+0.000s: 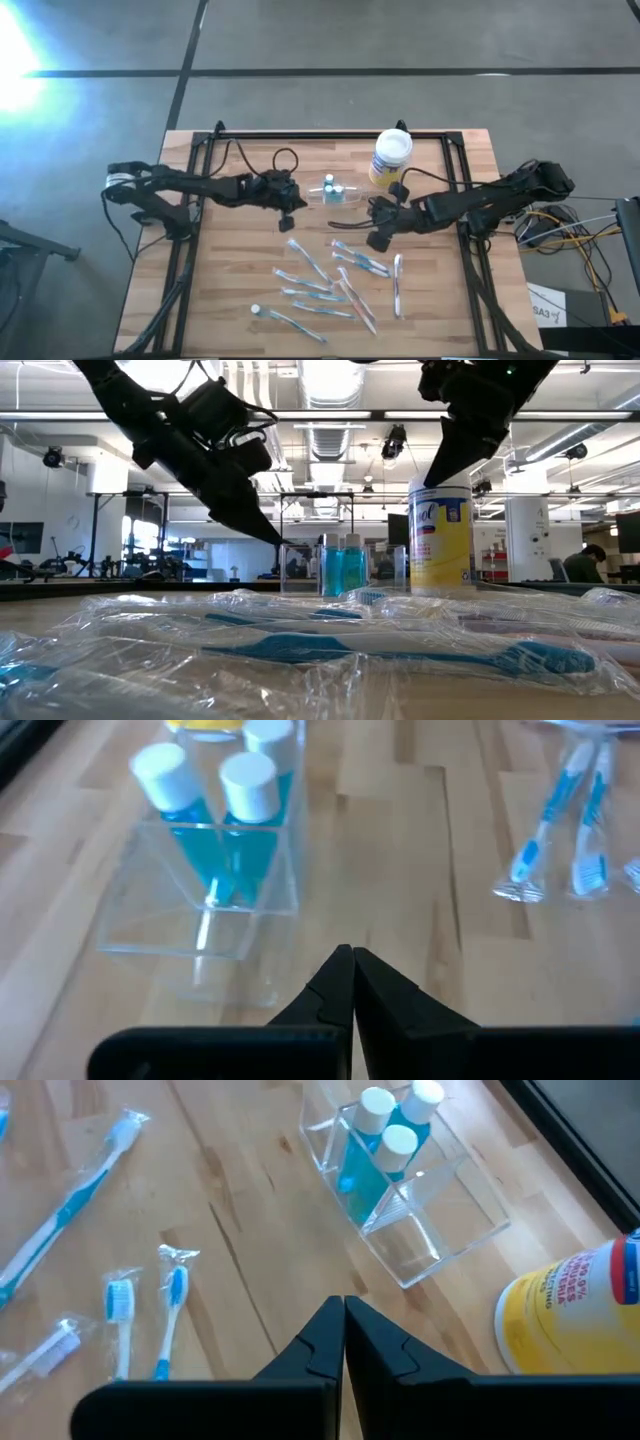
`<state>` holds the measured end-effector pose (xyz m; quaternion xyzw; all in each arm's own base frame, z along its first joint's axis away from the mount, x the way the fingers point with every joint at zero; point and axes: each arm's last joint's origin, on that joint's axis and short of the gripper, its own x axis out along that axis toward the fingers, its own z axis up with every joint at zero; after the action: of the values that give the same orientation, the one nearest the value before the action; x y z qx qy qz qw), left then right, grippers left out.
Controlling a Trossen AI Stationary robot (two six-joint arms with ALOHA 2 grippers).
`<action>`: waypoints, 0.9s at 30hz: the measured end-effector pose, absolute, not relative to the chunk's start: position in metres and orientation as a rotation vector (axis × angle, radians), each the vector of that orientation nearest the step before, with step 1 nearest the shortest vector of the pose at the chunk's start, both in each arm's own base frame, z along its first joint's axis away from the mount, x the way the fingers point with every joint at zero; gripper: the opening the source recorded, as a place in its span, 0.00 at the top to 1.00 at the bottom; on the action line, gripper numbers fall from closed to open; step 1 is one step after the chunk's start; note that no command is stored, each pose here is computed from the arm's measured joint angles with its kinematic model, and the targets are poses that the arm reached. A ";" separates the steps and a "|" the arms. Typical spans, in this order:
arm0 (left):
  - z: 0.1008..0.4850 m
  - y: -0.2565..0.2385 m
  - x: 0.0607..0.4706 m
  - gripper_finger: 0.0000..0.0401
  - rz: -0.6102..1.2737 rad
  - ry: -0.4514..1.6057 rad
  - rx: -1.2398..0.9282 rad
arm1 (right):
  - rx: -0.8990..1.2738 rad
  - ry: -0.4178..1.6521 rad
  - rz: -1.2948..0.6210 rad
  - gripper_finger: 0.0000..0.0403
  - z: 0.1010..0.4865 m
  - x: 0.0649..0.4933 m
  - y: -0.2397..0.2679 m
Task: Pick & Place toothbrushing station
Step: Adjust the transparent organizer, then put the blue mouthwash into the transparent organizer
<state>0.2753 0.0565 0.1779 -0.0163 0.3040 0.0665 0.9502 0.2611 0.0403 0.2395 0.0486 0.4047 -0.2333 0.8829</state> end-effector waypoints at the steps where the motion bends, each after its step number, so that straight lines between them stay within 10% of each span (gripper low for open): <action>1: 0.176 0.057 0.276 0.99 0.134 0.627 -0.035 | 0.098 0.844 -0.484 0.98 0.239 0.261 0.041; 27: 0.188 0.072 0.285 0.93 0.100 0.697 -0.050 | 0.058 0.773 -0.380 0.98 0.242 0.269 0.046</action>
<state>0.2846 0.0716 0.1885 -0.0247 0.3411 0.0491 0.9384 0.2686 0.0465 0.2417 0.0281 0.3744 -0.1841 0.9084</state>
